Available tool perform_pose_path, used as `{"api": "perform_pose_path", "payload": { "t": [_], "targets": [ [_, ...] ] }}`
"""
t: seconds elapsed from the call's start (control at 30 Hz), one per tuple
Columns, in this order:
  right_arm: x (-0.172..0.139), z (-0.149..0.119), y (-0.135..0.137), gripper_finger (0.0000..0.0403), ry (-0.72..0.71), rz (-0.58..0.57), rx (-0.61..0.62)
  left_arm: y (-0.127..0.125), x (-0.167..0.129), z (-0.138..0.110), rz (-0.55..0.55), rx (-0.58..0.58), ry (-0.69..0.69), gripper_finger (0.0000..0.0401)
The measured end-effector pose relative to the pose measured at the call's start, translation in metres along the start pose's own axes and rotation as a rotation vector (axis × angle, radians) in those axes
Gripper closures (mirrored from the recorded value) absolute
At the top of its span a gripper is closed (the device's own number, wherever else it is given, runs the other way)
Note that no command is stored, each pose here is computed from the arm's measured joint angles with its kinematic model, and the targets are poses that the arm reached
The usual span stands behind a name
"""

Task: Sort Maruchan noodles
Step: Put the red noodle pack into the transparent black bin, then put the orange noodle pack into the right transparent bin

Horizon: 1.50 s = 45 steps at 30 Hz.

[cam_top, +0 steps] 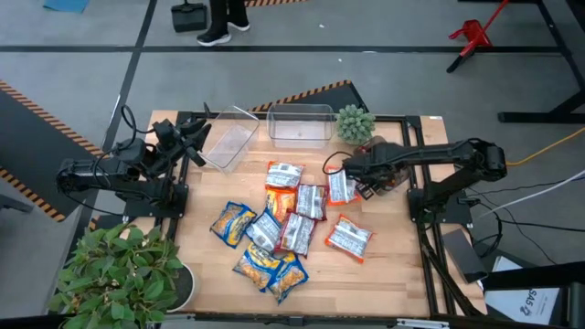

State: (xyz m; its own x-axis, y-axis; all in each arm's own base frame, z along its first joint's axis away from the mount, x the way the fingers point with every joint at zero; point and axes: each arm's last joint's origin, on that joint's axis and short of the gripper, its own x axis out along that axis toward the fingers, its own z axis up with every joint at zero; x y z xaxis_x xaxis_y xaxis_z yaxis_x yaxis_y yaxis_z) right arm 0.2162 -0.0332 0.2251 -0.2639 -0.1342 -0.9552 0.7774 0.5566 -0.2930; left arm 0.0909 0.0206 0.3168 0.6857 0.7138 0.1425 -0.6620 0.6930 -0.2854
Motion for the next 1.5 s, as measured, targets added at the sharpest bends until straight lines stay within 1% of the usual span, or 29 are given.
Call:
{"api": "perform_pose_path", "payload": {
  "t": [0.23,0.33,0.4,0.5,0.7,0.77,0.87,1.1,1.2,1.27,1.33,1.4,1.47,1.5],
  "targets": [
    [0.025,-0.008,-0.002,0.0253,0.058,-0.048,0.011,0.000,0.000,0.000,0.000,0.000,0.000,0.0274],
    [0.038,-0.011,-0.003,0.0253,0.061,-0.066,0.011,0.000,0.000,0.000,0.011,0.001,-0.001,0.0274],
    [0.045,-0.010,-0.004,0.0253,0.035,-0.083,0.020,0.000,0.000,0.000,0.013,0.001,-0.002,0.0274],
    [0.054,-0.010,-0.008,0.0253,-0.004,-0.143,0.071,0.001,0.000,0.000,0.019,0.001,-0.002,0.0274],
    [0.056,-0.007,-0.021,0.0253,-0.104,-0.308,0.171,0.001,0.000,0.000,0.036,0.000,-0.005,0.0274],
    [0.056,-0.004,-0.025,0.0253,-0.131,-0.337,0.198,0.001,0.000,0.000,0.037,0.000,-0.005,0.0274],
    [0.056,0.000,-0.029,0.0253,-0.155,-0.363,0.213,0.001,0.000,0.000,0.036,0.000,-0.005,0.0274],
    [0.054,0.002,-0.032,0.0253,-0.254,-0.433,0.202,0.002,0.000,0.000,0.056,0.000,-0.008,0.0274],
    [0.051,0.001,-0.034,0.0253,-0.260,-0.413,0.211,0.002,0.000,0.000,0.059,0.000,-0.008,0.0274],
    [0.047,-0.001,-0.034,0.0253,-0.243,-0.368,0.223,0.002,0.000,0.000,0.059,0.000,-0.008,0.0274],
    [0.036,-0.002,-0.033,0.0253,-0.250,-0.291,0.214,0.002,0.000,0.000,0.059,0.000,-0.008,0.0274],
    [0.021,-0.002,-0.028,0.0253,-0.277,-0.170,0.178,0.002,0.000,0.000,0.058,0.000,-0.008,0.0274],
    [0.003,-0.002,-0.021,0.0253,-0.316,0.007,0.130,0.002,0.000,0.000,0.058,0.000,-0.008,0.0274],
    [-0.007,-0.002,-0.017,0.0253,-0.338,0.116,0.100,0.002,0.000,0.000,0.058,0.000,-0.008,0.0274]
  ]
}}
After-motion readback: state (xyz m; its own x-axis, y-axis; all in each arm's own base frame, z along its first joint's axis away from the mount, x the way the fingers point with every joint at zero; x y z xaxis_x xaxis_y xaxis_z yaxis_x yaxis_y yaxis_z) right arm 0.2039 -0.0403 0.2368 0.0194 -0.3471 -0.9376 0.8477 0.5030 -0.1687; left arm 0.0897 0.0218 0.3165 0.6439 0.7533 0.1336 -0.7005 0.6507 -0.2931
